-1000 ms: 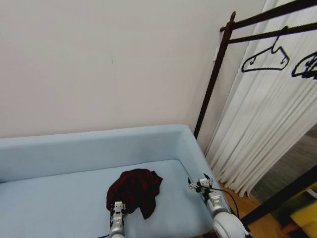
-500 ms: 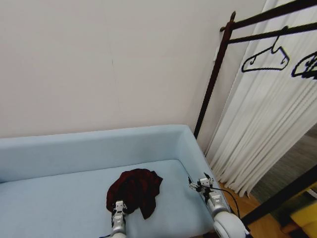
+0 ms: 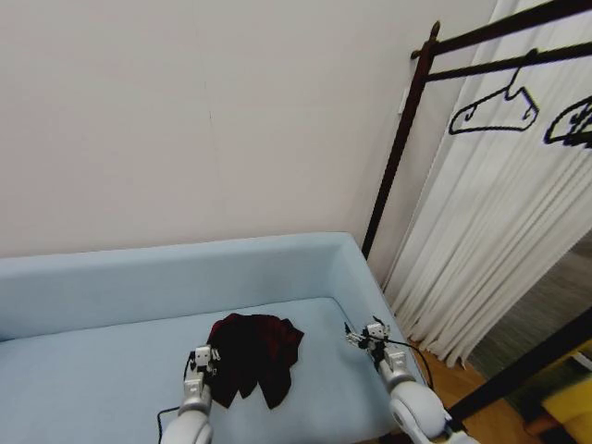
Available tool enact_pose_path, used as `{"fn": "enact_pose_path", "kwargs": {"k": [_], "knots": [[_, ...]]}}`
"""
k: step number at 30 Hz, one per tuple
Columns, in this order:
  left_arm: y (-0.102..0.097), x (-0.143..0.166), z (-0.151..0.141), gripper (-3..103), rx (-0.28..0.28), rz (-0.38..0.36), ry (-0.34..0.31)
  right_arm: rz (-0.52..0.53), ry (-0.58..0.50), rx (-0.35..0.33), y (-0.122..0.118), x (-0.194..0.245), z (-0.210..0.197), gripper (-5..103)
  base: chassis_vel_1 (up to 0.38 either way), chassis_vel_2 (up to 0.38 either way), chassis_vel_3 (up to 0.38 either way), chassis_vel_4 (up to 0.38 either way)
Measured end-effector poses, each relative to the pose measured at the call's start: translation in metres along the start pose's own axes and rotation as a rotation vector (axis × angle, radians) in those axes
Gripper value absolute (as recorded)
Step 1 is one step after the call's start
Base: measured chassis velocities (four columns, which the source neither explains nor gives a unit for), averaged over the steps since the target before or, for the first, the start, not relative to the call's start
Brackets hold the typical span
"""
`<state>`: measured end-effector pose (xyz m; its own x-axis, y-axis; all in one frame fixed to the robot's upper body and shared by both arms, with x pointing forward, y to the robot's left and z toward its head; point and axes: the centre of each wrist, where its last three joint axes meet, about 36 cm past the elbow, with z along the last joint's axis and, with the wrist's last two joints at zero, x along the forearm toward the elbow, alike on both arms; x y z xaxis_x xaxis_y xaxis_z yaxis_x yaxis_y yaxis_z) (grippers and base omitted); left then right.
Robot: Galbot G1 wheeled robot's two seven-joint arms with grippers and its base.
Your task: Pick up the clothes from the sofa and hang them on the clothes hanger.
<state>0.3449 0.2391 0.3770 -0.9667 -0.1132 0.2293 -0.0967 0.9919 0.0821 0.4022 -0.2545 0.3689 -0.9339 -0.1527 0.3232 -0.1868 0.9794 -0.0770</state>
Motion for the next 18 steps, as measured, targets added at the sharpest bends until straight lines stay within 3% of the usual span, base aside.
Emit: {"fn": "enact_pose_path", "kwargs": {"k": [2, 8, 18], "knots": [[0.003, -0.002, -0.009, 0, -0.008, 0.009, -0.008, -0.057, 0.046, -0.058, 0.011, -0.027, 0.008, 100, 0.000, 0.000, 0.000, 0.000], [0.001, -0.006, -0.014, 0, -0.014, 0.019, -0.009, -0.194, 0.170, -0.151, 0.036, -0.063, 0.021, 100, 0.000, 0.000, 0.000, 0.000], [-0.001, -0.014, -0.008, 0, -0.001, 0.005, 0.003, -0.285, 0.272, -0.215, 0.071, -0.081, 0.032, 99, 0.000, 0.000, 0.000, 0.000]]}}
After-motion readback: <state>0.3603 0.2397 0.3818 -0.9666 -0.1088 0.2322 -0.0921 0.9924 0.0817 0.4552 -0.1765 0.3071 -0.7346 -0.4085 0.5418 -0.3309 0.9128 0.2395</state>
